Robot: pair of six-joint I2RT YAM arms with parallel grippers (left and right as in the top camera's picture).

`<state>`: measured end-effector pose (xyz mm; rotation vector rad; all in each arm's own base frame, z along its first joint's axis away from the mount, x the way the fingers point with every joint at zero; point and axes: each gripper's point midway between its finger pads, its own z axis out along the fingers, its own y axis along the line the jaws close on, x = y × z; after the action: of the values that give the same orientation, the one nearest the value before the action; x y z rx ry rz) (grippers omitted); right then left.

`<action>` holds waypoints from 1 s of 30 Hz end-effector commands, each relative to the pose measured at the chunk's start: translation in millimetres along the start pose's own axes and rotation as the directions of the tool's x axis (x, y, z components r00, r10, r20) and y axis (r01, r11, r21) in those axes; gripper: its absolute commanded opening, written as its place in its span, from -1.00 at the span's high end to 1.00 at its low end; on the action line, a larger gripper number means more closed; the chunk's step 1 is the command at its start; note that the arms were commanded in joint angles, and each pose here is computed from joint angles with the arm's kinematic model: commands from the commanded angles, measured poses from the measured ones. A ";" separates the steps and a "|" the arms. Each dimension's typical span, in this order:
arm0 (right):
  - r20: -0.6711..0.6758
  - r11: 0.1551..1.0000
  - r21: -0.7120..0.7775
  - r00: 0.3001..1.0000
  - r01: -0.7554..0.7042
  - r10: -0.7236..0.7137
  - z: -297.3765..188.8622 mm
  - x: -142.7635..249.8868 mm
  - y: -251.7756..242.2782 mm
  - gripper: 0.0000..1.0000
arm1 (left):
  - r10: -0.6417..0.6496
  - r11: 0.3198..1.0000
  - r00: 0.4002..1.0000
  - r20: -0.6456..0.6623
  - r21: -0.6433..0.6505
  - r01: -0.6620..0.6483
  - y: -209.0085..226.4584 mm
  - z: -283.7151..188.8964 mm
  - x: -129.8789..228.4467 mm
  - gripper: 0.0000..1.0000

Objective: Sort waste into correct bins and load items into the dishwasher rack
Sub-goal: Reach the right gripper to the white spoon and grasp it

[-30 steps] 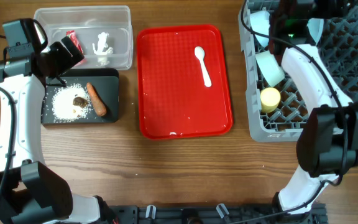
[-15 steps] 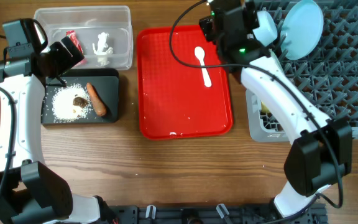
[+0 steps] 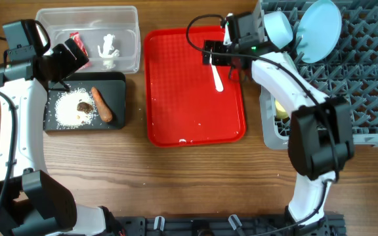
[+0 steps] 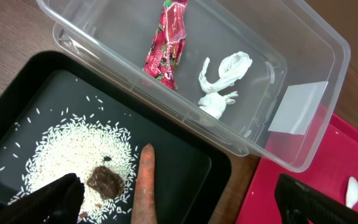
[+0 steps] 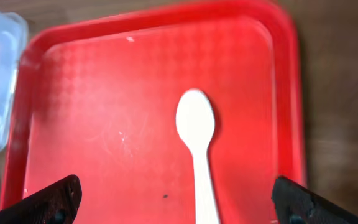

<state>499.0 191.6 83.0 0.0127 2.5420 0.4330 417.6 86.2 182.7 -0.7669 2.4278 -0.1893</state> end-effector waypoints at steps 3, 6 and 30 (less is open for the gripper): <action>-0.010 0.991 -0.041 0.992 -0.124 0.124 36.4 8.1 2.0 -0.87 | 0.006 1.000 1.000 0.016 -0.004 -0.006 0.6 -4.5 -3.6 -1.00; -0.026 0.991 -0.037 0.992 -0.126 0.125 61.8 19.6 -4.9 -0.81 | 0.006 1.000 1.000 0.016 -0.004 -0.006 0.6 -4.5 -3.6 -1.00; -0.028 0.988 0.128 0.996 0.088 -0.085 119.6 55.7 -32.3 -0.02 | 0.006 1.000 1.000 0.016 -0.004 -0.006 0.6 -4.5 -3.6 -1.00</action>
<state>543.2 213.0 11.5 0.0546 2.4544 0.4316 417.6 86.2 182.7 -0.7669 2.4278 -0.1893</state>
